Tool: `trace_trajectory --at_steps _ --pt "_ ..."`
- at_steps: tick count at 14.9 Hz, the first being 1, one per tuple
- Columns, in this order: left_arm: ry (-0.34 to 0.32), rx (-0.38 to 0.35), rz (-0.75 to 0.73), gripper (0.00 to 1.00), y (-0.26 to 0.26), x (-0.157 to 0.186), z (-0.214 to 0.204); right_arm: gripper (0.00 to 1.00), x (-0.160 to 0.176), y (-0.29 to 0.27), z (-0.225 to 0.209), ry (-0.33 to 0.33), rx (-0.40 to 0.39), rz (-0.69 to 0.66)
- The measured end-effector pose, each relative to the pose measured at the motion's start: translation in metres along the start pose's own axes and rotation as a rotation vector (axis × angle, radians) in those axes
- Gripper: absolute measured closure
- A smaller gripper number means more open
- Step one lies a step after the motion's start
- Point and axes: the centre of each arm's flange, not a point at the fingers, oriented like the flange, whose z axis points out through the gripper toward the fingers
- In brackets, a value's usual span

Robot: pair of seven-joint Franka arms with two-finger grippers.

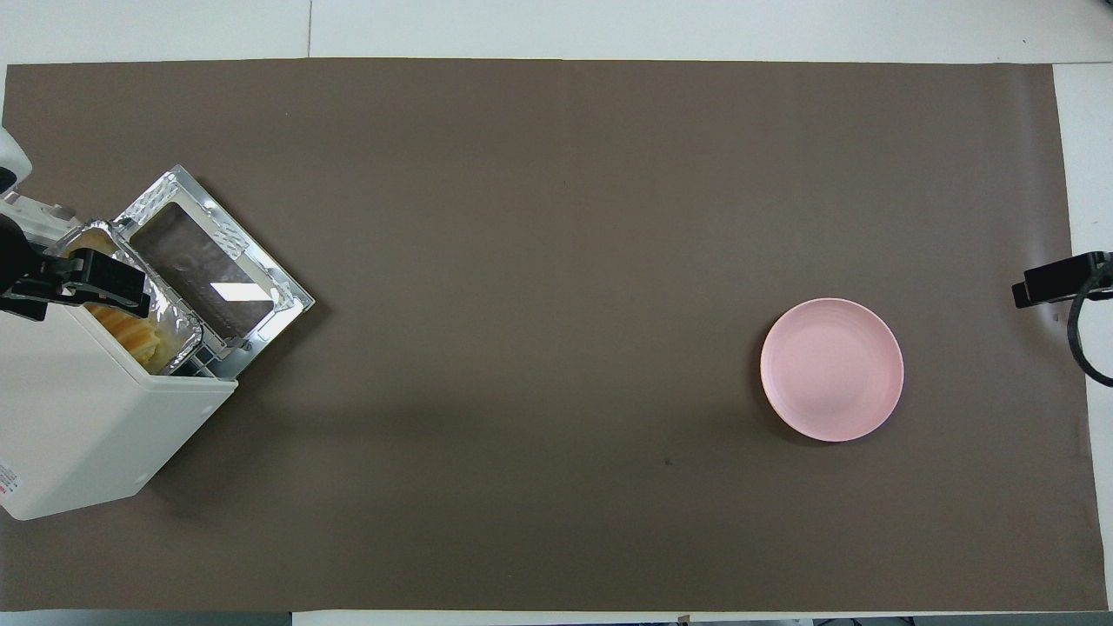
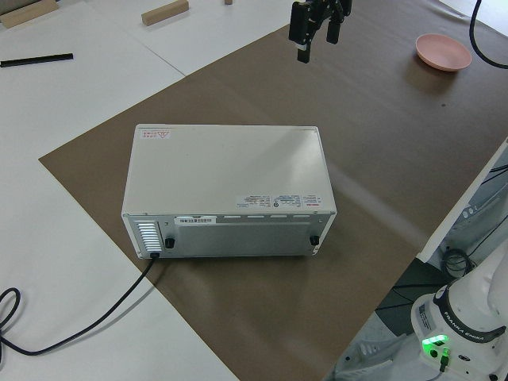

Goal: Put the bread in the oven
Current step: 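Open the left gripper and draw it back out of the oven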

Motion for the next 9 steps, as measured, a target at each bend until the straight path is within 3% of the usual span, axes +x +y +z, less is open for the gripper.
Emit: trace_trajectory --at_steps 9 --pt "0.026 -0.001 -0.011 0.00 -0.0080 0.0006 0.0079 0.00 0.0000 0.0000 0.0000 0.000 0.000 0.000"
